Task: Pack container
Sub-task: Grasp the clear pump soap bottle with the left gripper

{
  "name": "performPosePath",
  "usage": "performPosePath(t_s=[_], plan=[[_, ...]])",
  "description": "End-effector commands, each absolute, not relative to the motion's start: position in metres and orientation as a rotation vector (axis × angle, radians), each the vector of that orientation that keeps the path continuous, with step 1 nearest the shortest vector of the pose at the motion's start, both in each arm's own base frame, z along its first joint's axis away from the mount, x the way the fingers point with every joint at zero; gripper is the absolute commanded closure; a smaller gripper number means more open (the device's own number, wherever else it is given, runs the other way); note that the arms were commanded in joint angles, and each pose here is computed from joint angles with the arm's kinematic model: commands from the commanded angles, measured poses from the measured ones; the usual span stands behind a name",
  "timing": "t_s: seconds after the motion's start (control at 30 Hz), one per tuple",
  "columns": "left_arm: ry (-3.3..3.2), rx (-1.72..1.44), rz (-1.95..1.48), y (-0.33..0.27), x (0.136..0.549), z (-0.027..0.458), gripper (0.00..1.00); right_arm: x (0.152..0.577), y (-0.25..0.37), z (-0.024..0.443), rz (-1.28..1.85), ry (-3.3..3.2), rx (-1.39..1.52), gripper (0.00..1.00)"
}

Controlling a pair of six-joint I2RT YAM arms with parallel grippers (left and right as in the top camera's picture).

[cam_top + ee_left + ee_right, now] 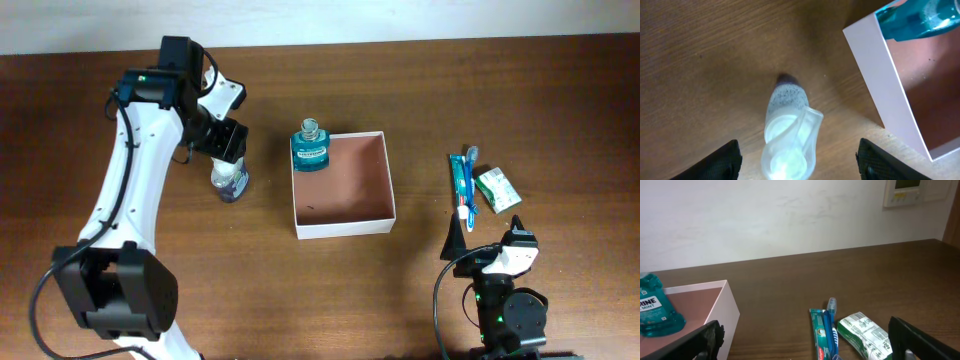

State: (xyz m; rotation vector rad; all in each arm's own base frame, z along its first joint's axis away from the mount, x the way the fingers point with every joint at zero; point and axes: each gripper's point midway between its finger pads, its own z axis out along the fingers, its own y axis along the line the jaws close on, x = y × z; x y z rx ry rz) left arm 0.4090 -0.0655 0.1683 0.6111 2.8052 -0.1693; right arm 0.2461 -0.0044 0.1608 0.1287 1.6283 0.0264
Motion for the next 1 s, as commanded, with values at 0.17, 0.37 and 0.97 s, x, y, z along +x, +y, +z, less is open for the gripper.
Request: performPosePath(t_s=[0.17,0.37,0.97], plan=[[2.828,0.631,-0.165,-0.063,0.41,0.144,0.27,0.246,-0.005,0.159,0.024,1.63,0.131,0.02],[2.861,0.634,-0.161,-0.062,0.41,0.132,0.28,0.246,-0.005,0.159,0.023,1.63,0.131,0.01],[2.896,0.634,-0.132,-0.058,0.412,0.12,0.59,0.246,-0.005,0.159,0.023,1.63,0.131,0.02]])
